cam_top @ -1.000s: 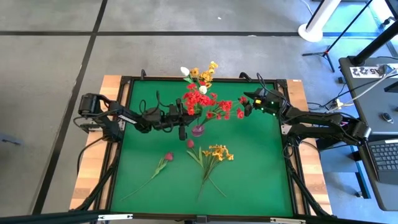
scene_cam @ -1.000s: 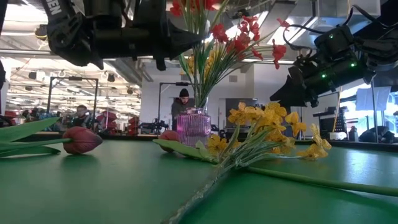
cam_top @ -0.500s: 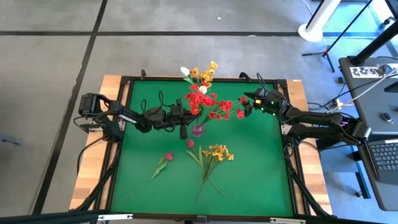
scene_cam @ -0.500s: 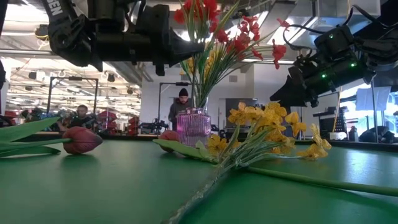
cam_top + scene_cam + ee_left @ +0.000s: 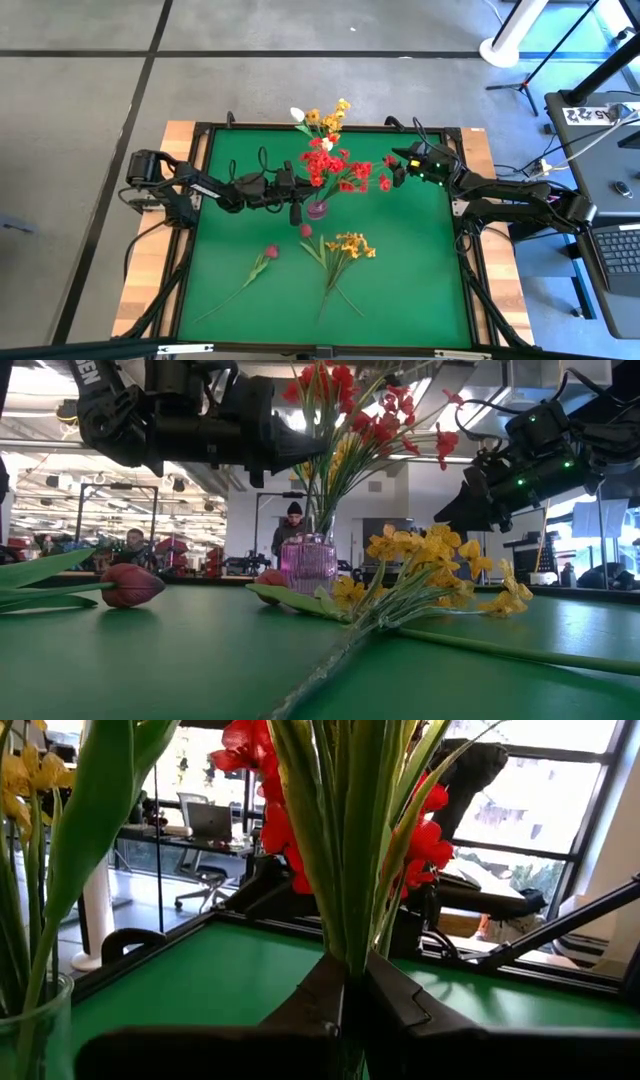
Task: Sort flowers into vase by color
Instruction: Put the red flowers into the violet vase
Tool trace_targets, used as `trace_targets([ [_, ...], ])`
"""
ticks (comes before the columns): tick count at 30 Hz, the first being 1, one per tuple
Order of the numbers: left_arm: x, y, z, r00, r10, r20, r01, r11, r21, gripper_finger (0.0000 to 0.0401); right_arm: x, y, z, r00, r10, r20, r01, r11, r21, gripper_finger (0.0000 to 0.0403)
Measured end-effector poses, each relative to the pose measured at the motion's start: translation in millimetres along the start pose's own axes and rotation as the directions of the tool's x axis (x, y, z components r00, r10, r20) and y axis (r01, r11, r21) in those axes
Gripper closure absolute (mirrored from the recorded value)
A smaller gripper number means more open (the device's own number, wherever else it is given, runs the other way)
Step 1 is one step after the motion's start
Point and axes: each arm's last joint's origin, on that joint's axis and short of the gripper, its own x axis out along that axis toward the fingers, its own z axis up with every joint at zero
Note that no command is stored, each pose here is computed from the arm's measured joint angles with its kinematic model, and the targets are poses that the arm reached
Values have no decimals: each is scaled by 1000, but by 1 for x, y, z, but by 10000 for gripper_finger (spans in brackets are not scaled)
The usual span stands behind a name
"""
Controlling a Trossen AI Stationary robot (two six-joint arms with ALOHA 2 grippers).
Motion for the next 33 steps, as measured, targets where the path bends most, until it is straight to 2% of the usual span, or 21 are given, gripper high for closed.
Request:
trace_targets([
  [6,0,2,-7,997,12,-70,-13,1000,-6,390,0,0,0,1000,0,0,0,1000,0,146],
  [29,0,2,-10,995,16,-103,-16,1000,-2,372,0,0,0,1000,0,0,0,1000,1,146],
  [33,-1,3,-13,990,21,-138,-21,1000,1,372,0,0,0,1000,0,1,0,1000,5,146],
])
